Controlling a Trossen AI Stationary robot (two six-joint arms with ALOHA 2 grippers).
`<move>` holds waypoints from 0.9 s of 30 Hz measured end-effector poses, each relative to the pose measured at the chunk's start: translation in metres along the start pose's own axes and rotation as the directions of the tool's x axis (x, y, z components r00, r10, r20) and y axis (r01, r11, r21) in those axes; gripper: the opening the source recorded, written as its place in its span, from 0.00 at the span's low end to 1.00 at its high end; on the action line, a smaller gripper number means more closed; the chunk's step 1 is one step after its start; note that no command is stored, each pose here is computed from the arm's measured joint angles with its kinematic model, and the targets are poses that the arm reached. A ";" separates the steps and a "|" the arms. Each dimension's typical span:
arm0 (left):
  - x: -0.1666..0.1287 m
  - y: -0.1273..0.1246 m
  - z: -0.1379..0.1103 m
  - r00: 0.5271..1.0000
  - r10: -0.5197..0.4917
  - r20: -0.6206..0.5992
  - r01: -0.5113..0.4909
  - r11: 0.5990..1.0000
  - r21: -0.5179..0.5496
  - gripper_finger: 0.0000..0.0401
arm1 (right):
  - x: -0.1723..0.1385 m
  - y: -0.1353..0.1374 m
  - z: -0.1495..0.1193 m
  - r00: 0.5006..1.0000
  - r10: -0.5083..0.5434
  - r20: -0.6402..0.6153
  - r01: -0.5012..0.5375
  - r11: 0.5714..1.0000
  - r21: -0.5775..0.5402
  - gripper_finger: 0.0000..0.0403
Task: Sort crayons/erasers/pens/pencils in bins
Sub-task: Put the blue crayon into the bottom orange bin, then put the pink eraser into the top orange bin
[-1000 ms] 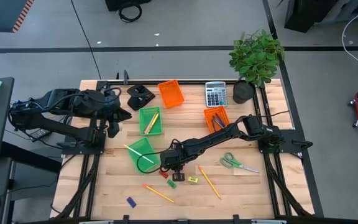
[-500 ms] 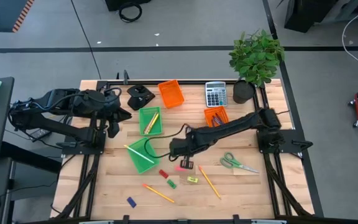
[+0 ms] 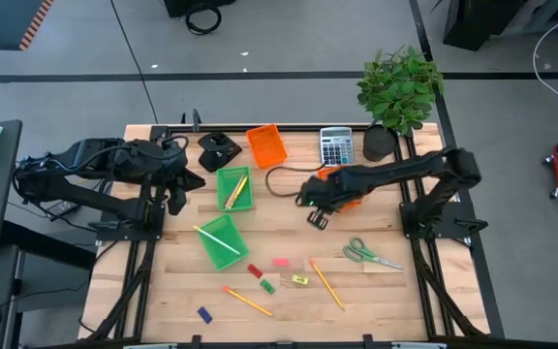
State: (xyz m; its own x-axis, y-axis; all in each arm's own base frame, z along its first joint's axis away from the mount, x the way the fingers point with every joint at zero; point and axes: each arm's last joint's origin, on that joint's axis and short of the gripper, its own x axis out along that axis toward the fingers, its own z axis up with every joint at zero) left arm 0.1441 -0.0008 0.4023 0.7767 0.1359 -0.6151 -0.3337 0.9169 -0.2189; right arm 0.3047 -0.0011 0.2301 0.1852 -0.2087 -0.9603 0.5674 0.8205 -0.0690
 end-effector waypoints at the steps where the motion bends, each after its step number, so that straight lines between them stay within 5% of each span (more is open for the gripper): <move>1: 0.000 0.000 0.000 1.000 0.000 0.000 0.000 1.000 -0.009 0.11 | 0.002 -0.009 -0.003 1.000 -0.010 -0.014 0.010 1.000 0.017 0.06; 11: 0.000 0.000 0.000 1.000 0.007 0.003 -0.006 0.989 -0.145 0.13 | 0.020 -0.076 -0.018 1.000 0.021 -0.011 -0.019 0.976 0.217 0.06; 19: 0.000 0.003 0.001 0.996 0.085 0.038 -0.068 0.944 -0.323 0.13 | 0.042 -0.090 -0.015 0.998 0.062 0.024 -0.066 0.971 0.231 0.09; 27: 0.002 0.002 0.002 0.995 0.096 0.035 -0.075 0.918 -0.388 0.13 | 0.048 -0.095 -0.020 0.999 0.053 0.002 -0.052 0.969 0.241 0.27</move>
State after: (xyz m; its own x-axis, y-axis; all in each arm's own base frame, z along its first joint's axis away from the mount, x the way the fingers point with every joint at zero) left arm 0.1457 0.0021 0.4019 0.7595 0.2364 -0.6061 -0.5721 0.6862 -0.4492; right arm 0.2438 -0.0779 0.1851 0.2167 -0.1658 -0.9621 0.7333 0.6782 0.0483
